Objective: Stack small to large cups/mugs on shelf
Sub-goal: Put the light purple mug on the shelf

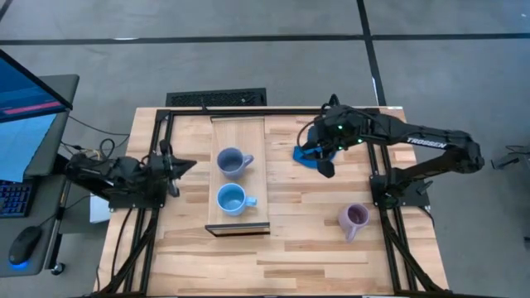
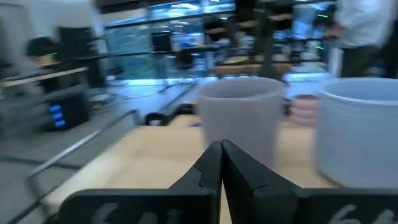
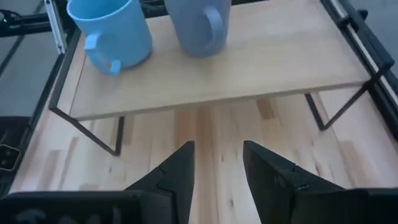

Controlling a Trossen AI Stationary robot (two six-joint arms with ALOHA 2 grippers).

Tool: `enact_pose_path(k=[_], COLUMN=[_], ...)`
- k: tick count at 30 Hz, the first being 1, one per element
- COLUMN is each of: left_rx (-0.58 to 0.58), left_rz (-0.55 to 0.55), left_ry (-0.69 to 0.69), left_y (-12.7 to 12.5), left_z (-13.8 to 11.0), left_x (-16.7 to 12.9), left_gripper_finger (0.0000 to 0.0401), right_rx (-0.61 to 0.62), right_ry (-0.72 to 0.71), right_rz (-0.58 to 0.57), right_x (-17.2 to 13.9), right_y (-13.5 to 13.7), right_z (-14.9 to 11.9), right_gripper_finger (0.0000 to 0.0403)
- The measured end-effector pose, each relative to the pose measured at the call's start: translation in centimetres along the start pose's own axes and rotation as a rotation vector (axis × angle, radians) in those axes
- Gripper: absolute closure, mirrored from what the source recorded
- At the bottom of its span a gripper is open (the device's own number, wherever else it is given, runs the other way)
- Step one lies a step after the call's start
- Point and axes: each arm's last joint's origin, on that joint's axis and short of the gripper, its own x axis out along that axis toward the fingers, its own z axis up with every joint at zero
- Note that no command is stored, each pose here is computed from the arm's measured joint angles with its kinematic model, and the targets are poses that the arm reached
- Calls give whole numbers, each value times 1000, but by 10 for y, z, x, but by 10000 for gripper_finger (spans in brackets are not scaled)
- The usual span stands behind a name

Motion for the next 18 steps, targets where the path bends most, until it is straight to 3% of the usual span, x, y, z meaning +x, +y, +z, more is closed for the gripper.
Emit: enact_pose_path(k=[11,14,18], left_rx=[54,80,106], left_rz=[196,209,226], left_ry=[111,108,113], left_y=[12,13,14], left_z=[-11,-10,-11], left_x=[2,2,2], left_gripper_finger=[401,401,401], right_rx=[6,-2,74], right_ry=[-17,-25,41], right_rz=[67,17,-82], right_x=[-15,-25,-39], right_y=[28,33,35], right_z=[-35,-47,-63], right_gripper_finger=[244,244,244])
